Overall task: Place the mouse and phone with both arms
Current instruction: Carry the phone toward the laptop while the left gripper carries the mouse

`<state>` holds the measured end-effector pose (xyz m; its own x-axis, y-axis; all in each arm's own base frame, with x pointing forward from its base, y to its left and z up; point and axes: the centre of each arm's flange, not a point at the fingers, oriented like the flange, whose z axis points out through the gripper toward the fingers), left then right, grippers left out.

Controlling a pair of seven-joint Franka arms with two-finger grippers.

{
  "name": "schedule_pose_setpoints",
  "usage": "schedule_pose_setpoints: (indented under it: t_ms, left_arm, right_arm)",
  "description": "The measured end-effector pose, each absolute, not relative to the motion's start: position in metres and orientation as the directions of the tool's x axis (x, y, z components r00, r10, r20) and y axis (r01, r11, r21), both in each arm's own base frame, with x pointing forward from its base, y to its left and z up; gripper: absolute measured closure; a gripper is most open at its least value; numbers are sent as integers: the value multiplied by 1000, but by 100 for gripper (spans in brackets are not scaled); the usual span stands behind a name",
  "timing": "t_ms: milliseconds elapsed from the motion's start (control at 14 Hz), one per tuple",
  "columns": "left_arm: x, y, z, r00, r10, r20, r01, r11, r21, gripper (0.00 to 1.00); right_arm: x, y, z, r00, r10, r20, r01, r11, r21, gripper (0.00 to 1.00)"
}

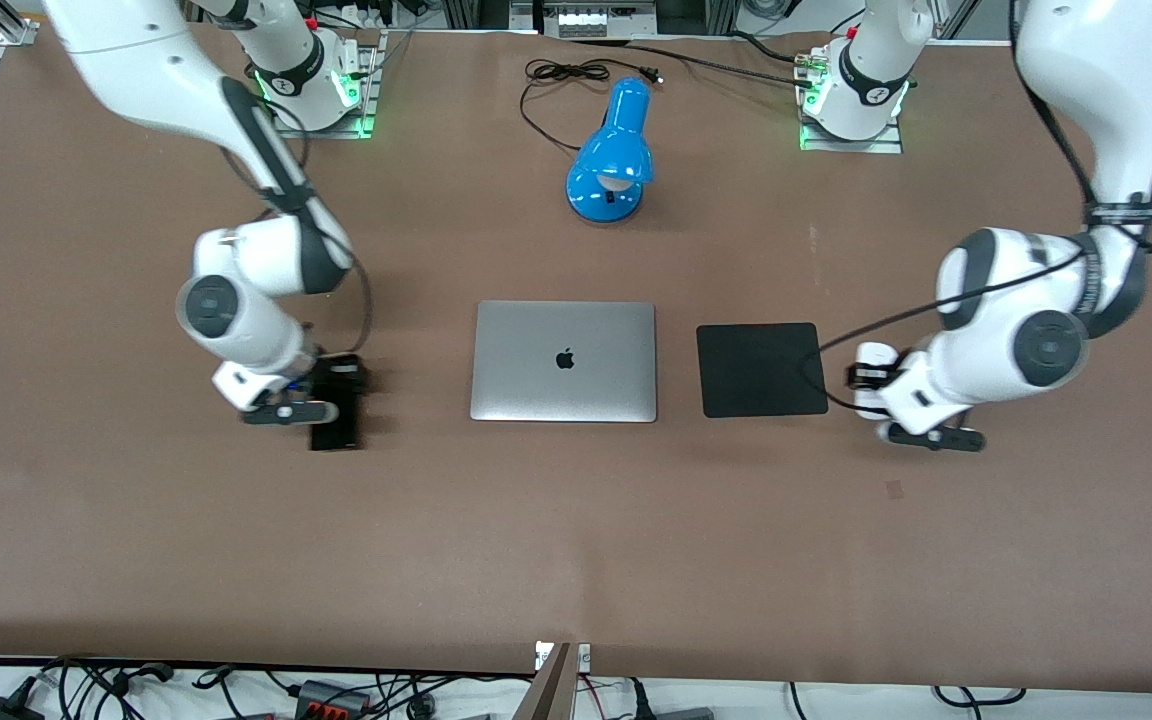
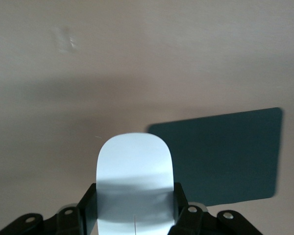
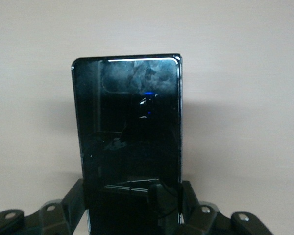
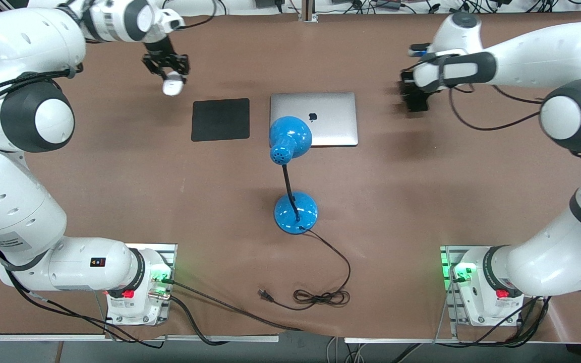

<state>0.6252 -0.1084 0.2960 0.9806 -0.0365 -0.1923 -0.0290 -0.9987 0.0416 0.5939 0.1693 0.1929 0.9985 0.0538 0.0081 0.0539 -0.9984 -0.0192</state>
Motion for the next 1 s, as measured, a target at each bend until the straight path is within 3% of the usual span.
schedule_pose_setpoints:
  t_ms: [429, 1000]
  left_arm:
    - [572, -181, 213, 996, 51, -68, 55, -997, 60, 38]
    - [549, -183, 188, 992, 55, -111, 61, -997, 43, 38]
  right_arm:
    - [590, 209, 171, 997, 73, -19, 73, -997, -12, 20]
    - [576, 238, 170, 998, -14, -63, -13, -1000, 8, 20]
